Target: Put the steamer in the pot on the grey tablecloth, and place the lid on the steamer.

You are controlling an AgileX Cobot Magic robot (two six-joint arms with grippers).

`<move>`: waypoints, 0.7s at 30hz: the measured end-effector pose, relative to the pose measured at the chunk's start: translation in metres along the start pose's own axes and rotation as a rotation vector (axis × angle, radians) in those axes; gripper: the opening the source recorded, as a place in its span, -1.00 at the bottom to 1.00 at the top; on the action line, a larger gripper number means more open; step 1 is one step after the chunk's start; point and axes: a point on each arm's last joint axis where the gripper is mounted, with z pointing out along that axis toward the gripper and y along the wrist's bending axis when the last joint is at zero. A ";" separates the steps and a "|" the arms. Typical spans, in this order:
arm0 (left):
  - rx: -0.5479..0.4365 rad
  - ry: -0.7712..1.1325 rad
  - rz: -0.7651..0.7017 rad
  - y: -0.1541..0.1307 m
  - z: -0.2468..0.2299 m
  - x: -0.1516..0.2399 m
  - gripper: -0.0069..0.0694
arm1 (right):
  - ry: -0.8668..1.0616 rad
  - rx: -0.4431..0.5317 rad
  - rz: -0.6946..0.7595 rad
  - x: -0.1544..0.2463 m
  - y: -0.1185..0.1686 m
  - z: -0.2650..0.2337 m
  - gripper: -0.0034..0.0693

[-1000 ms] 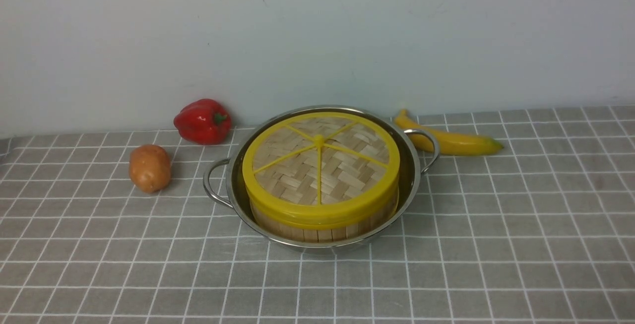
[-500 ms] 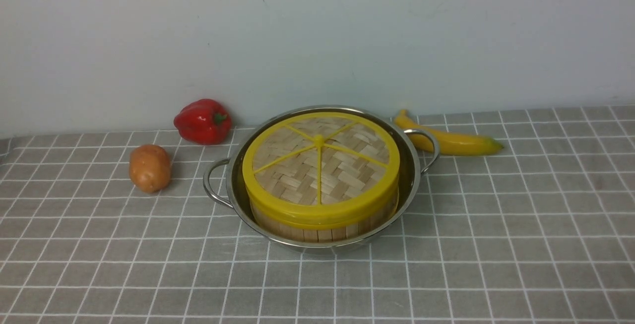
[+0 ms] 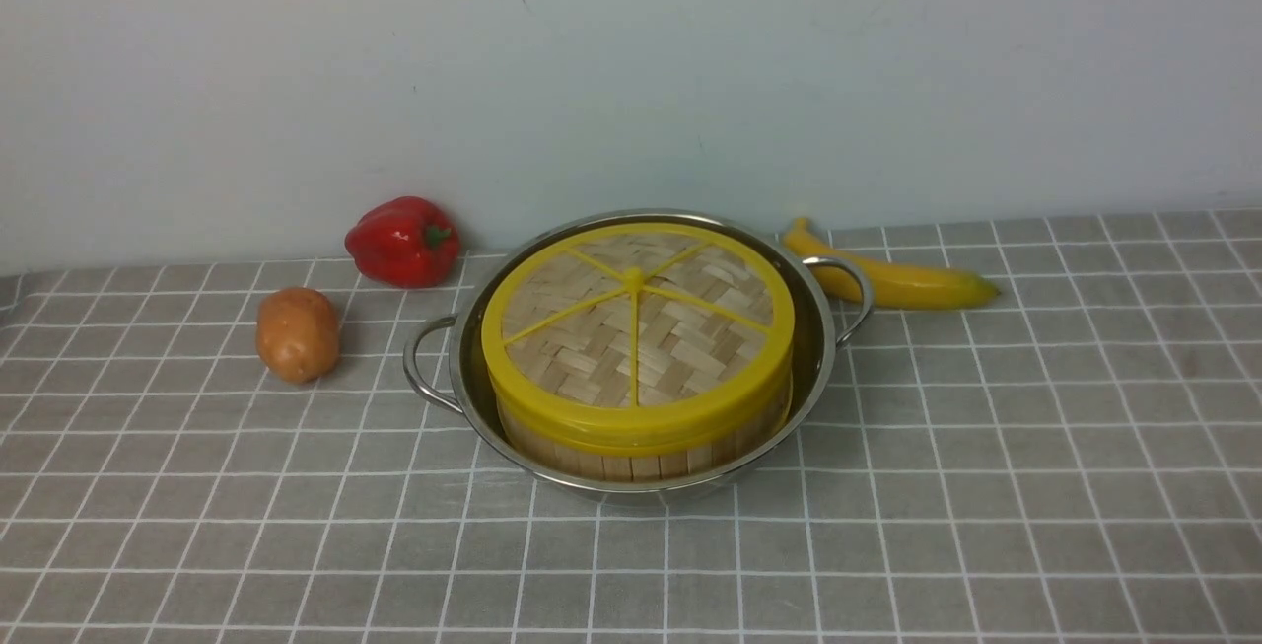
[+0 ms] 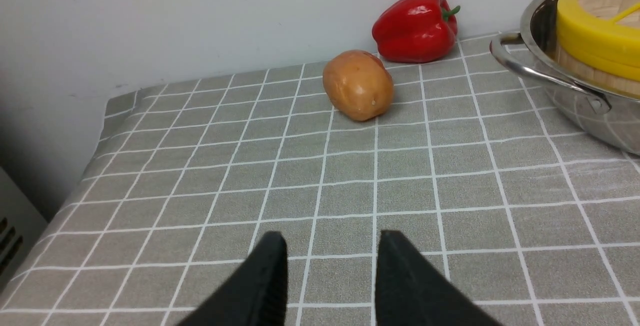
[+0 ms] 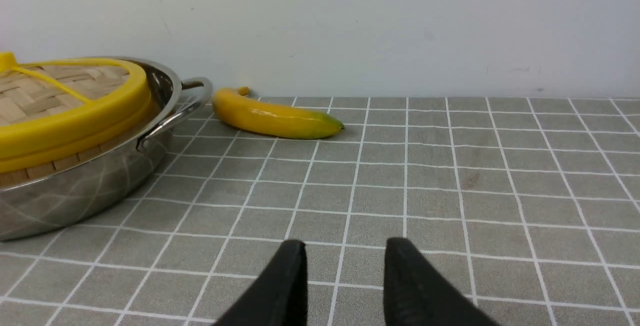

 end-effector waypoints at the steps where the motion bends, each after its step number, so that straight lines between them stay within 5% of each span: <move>1: 0.000 0.000 0.000 0.000 0.000 0.000 -0.18 | 0.000 0.002 0.002 0.000 0.000 0.000 -0.25; 21: -0.001 -0.004 0.000 0.000 0.000 0.000 -0.18 | -0.004 0.017 0.016 0.000 -0.001 0.000 -0.25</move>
